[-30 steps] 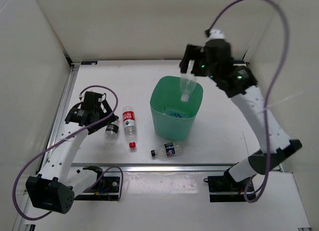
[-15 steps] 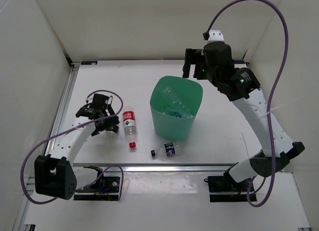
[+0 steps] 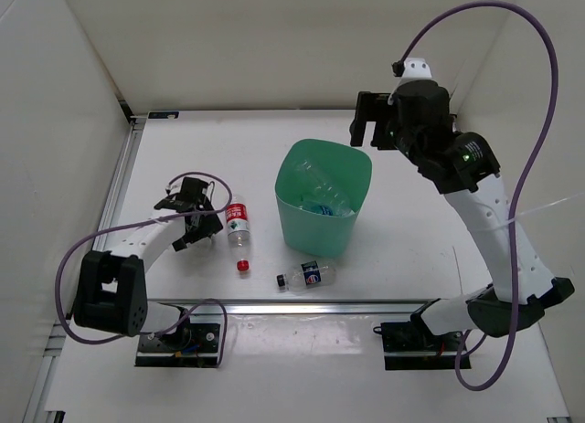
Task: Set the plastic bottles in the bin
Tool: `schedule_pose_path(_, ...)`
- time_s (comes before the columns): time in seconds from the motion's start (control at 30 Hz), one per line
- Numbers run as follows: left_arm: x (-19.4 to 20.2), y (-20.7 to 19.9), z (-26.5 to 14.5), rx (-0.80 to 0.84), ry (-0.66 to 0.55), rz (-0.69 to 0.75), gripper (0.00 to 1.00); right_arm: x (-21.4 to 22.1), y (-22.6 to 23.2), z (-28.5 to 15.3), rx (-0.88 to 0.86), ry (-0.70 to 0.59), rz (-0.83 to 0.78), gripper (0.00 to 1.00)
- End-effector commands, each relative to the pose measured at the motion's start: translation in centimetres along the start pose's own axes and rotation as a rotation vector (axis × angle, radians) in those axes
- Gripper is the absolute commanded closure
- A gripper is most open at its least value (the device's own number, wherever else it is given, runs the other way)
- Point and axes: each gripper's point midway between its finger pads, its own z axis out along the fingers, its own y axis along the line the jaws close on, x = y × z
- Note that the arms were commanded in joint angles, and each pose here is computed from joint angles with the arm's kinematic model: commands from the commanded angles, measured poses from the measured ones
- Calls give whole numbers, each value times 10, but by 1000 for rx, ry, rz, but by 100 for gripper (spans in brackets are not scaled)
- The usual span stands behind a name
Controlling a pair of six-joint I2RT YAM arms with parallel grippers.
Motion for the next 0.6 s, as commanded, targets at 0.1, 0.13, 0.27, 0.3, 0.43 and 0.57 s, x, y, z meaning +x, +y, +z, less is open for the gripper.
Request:
schedule_pose_path(0.1,5,-2,16,12,-34,-28,6,3,-16,-16,12,0,-19,0)
schedule_pose_path(0.13,9,1,18,5,-25,-25,9,3,-16,-16,12,0,-19,0)
schedule_pose_path(0.27,13,3,18,8,-29,-39,26,3,-21,-16,20,2,-3,0)
schedule_pose_path(0.3,14,4,18,13,-35,-41,31,5,-22,-17,23,10,-5,0)
schedule_pose_path(0.43,16,8,13,25,-52,-37,44,9,-23,-19,25,19,2,0)
schedule_pose_path(0.57,13,6,2,73,-85,-20,57,10,-20,-19,14,22,11,0)
